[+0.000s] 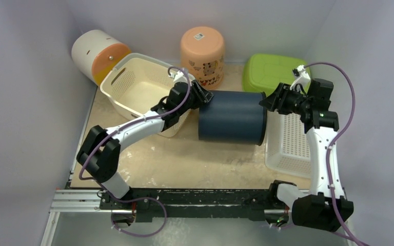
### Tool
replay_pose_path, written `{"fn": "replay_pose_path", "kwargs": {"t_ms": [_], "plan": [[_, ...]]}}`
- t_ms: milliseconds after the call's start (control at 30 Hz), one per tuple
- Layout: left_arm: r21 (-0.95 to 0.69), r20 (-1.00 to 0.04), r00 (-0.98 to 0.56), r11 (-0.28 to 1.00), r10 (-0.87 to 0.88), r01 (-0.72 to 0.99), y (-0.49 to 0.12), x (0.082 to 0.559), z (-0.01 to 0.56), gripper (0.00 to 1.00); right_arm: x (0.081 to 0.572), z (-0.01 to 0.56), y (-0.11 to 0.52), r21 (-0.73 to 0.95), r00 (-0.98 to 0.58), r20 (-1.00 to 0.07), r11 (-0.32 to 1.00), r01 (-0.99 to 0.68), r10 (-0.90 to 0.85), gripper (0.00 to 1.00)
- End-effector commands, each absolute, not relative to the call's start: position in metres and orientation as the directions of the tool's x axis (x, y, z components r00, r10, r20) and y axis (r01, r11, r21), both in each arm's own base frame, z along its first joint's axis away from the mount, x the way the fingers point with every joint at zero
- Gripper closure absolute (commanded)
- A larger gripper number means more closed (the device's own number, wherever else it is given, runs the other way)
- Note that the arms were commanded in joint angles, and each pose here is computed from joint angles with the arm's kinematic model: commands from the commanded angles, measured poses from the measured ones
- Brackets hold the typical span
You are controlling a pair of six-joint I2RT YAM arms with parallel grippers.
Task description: Turn the large container upside down
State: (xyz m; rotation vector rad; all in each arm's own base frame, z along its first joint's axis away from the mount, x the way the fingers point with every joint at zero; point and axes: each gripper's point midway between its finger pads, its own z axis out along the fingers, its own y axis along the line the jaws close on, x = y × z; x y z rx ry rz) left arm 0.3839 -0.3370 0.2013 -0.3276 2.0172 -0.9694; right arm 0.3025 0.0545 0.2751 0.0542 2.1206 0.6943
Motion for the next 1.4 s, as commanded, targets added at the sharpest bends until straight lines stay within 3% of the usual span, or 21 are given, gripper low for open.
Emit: {"fn": "replay_pose_path", "kwargs": {"t_ms": [0,467,567,700,833,1167,1367], "plan": [[-0.416,-0.581,-0.788,0.907,-0.204,0.072,-0.296,0.327,0.107,0.59,0.301,0.274,0.057,0.521,-0.617,-0.725,0.830,-0.199,0.307,0.45],[-0.399,-0.597,-0.773,0.916,-0.216,0.052,-0.272,0.309,0.143,0.56,0.305,0.236,0.048,0.528,-0.663,-0.670,0.842,-0.108,0.335,0.47],[-0.406,-0.587,-0.778,0.913,-0.223,0.045,-0.272,0.307,0.139,0.56,0.305,0.226,0.050,0.539,-0.687,-0.650,0.835,-0.112,0.327,0.57],[-0.414,-0.593,-0.772,0.909,-0.230,0.047,-0.273,0.308,0.142,0.56,0.306,0.216,0.051,0.549,-0.701,-0.632,0.829,-0.104,0.331,0.81],[-0.415,-0.602,-0.765,0.908,-0.231,0.052,-0.271,0.308,0.155,0.56,0.310,0.213,0.044,0.526,-0.689,-0.640,0.848,-0.070,0.340,0.92],[-0.493,-0.602,-0.752,0.866,-0.268,0.087,-0.270,0.292,0.206,0.50,0.318,0.207,0.035,0.503,-0.671,-0.651,0.864,-0.030,0.356,0.93],[-0.571,-0.526,-0.794,0.819,-0.306,0.062,-0.276,0.273,0.194,0.56,0.323,0.209,0.032,0.494,-0.664,-0.657,0.869,-0.021,0.357,0.93]]}}
